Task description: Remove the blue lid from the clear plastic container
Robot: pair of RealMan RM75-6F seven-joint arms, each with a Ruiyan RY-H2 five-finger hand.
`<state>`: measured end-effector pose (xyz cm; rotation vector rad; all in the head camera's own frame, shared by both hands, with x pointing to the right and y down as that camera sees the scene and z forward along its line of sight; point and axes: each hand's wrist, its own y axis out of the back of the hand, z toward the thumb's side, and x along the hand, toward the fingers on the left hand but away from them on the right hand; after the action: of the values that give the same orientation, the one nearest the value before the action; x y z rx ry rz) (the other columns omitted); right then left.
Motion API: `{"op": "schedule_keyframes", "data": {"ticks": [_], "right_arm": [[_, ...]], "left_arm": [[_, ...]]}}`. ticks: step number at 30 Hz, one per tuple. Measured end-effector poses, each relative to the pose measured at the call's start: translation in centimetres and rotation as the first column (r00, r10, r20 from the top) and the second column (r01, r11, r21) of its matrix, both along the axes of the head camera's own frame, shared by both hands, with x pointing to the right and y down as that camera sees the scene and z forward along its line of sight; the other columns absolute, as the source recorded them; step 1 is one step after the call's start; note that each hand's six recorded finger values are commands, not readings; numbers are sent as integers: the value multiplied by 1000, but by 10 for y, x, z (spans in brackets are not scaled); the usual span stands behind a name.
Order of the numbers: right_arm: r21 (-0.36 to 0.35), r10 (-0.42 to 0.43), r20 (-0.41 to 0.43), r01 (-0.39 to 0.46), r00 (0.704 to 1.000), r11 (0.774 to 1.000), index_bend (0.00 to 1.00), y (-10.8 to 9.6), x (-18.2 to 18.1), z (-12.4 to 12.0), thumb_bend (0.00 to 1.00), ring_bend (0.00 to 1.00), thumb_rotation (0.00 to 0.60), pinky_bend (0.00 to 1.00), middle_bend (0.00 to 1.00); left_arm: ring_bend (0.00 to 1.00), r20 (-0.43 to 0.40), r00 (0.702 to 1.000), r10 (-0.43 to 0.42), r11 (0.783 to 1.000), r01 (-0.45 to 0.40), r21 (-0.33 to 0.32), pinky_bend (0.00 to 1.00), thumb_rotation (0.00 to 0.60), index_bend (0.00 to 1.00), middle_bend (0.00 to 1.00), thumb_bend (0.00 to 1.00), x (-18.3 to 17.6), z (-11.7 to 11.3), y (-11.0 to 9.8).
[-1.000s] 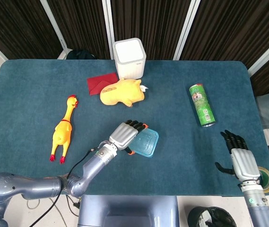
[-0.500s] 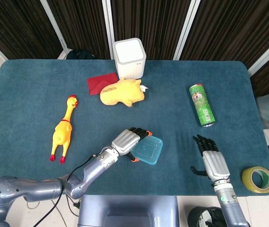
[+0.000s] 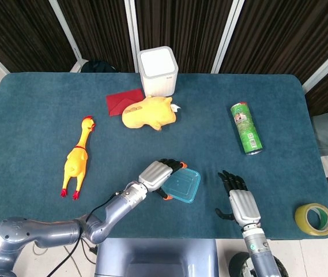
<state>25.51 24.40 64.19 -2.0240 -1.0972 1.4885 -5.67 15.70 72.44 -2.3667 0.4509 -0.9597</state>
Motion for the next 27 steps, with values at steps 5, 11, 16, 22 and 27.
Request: {"op": "schedule_keyframes", "data": {"ticks": [5,11,16,22,27], "right_arm": [[-11,-1,18,1,1000,1000,0,4,-16,6,322,0,600,0,0],[-1,11,35,-11,999,1000,0,2,-29,10,322,0,600,0,0],[8,25,48,-25,999,1000,0,0,-39,13,323,0,600,0,0],[10,29,58,-30,998,999,0,-1,-48,14,322,0,600,0,0],[3,41,64,-41,997,999,0,0,-52,14,322,0,600,0,0]], "left_arm": [[279,5,1000,10,1000,-10,1,418,600,210,288,119,2,0,2],[279,2,1000,10,1000,-10,-2,418,600,210,288,119,4,-1,1],[279,1,1000,15,1000,-15,-2,418,600,210,289,119,5,-3,2],[279,4,1000,16,1000,-16,-2,419,600,211,289,119,6,-2,3],[279,3,1000,16,1000,-16,-1,420,600,211,289,120,7,-3,4]]}}
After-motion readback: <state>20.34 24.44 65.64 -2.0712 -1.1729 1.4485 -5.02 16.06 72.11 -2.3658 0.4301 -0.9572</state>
